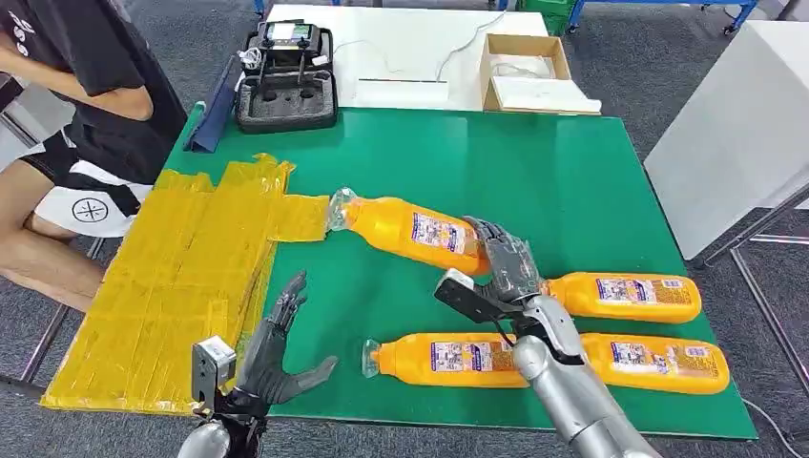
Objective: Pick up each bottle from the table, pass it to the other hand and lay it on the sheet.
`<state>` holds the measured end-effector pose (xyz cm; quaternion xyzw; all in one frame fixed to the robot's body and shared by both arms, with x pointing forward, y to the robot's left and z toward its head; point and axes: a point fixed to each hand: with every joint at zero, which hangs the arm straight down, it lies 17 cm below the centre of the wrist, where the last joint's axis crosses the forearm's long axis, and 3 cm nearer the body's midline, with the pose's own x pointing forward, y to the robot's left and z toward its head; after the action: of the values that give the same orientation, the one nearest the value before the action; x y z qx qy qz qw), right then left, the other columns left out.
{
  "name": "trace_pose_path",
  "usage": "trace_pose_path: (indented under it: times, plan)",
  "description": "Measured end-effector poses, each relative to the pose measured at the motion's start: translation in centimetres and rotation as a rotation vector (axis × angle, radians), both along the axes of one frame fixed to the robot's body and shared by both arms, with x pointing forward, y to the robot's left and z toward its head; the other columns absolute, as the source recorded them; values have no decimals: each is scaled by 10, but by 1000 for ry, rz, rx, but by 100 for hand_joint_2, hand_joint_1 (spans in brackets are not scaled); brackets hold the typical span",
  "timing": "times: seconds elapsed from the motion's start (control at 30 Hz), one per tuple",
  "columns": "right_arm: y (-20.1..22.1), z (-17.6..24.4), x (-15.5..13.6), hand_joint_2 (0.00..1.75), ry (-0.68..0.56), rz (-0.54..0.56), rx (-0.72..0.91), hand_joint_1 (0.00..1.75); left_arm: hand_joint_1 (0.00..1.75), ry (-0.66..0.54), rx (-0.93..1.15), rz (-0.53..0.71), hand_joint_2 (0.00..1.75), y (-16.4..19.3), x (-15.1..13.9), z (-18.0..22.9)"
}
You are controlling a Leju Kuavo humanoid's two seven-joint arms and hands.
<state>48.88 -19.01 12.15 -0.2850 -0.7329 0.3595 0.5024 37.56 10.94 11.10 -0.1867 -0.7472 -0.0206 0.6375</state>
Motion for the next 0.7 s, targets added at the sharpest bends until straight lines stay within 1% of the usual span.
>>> trace_pose_path:
  times: [0.17, 0.27, 0.3, 0.37, 0.4, 0.47, 0.57, 0.7]
  plan:
    - [-3, 14, -3, 175, -40, -18, 82, 175, 0, -27, -1, -24, 175, -7, -2, 10]
    - [0, 32, -8, 175, -83, -7, 234, 175, 0, -74, -13, -73, 175, -21, -4, 28]
    - [5, 37, -11, 175, -76, 23, 316, 175, 0, -93, -19, -93, 175, -27, -4, 36]
    - [22, 45, -21, 175, -25, 141, 542, 175, 0, -127, -33, -140, 175, -42, -5, 54]
    - [31, 48, -27, 175, -2, 197, 621, 175, 0, -138, -40, -160, 175, -49, -5, 61]
    - [48, 50, -37, 175, 48, 289, 726, 175, 0, -155, -59, -193, 175, -61, -2, 76]
    - [72, 49, -52, 175, 104, 389, 820, 175, 0, -168, -77, -229, 175, -74, 3, 93]
    - [99, 50, -65, 175, 133, 460, 858, 175, 0, -180, -88, -240, 175, -80, 10, 107]
